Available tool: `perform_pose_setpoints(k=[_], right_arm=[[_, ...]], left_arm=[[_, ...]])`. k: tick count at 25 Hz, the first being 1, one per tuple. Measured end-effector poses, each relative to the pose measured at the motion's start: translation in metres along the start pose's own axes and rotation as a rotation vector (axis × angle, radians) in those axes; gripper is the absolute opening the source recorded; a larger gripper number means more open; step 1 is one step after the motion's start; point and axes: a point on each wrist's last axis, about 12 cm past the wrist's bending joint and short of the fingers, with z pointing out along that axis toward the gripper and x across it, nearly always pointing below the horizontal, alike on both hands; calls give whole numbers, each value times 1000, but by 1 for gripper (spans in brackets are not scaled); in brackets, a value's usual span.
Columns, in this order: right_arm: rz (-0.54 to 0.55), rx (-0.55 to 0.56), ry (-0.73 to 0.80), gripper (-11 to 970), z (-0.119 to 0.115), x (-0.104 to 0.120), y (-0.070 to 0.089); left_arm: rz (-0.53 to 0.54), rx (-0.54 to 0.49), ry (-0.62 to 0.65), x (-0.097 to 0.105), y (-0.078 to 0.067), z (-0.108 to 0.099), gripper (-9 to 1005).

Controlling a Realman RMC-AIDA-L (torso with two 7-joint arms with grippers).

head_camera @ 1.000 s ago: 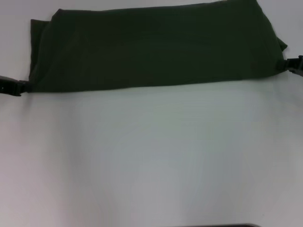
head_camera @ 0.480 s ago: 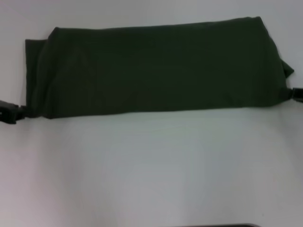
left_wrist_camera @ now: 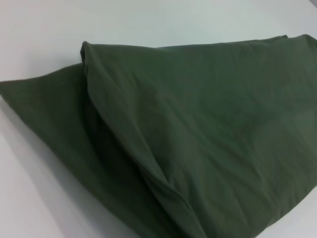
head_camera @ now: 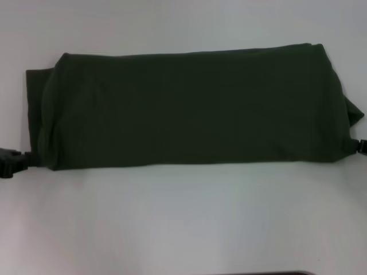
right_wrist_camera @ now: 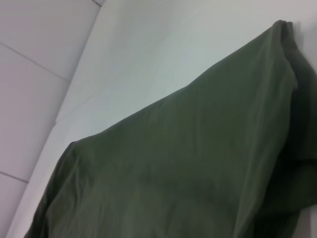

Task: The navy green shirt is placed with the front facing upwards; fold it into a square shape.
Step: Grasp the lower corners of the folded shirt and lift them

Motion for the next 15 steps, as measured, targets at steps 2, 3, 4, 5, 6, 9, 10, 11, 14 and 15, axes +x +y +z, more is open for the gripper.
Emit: perform_pose_setpoints(k=[2, 3, 4, 5, 6, 9, 10, 11, 14, 15], right_arm=[[5, -14, 7, 12, -3, 4, 1], [6, -20, 11, 12, -4, 6, 1], [7, -29, 16, 12, -5, 8, 2], [7, -34, 22, 12, -6, 10, 2], [8, -41, 32, 12, -7, 12, 3], [14, -46, 52, 12, -9, 17, 3], [18, -43, 52, 12, -10, 18, 3], [21, -41, 50, 12, -10, 19, 2], [32, -28, 40, 12, -12, 22, 0], [36, -23, 39, 12, -12, 22, -1]], left_arm=[[-6, 13, 1, 5, -2, -2, 0], [-9, 17, 1, 7, -3, -3, 0], [-11, 20, 2, 10, -4, -5, 0], [-14, 22, 2, 12, -4, -6, 0], [-17, 25, 3, 13, -4, -6, 0], [-23, 30, 12, 17, -6, -9, 0], [-24, 29, 15, 18, -6, -9, 0], [-24, 29, 15, 18, -5, -9, 0], [-20, 24, 20, 15, -4, -7, 0], [-18, 17, 24, 14, -3, -6, 0]])
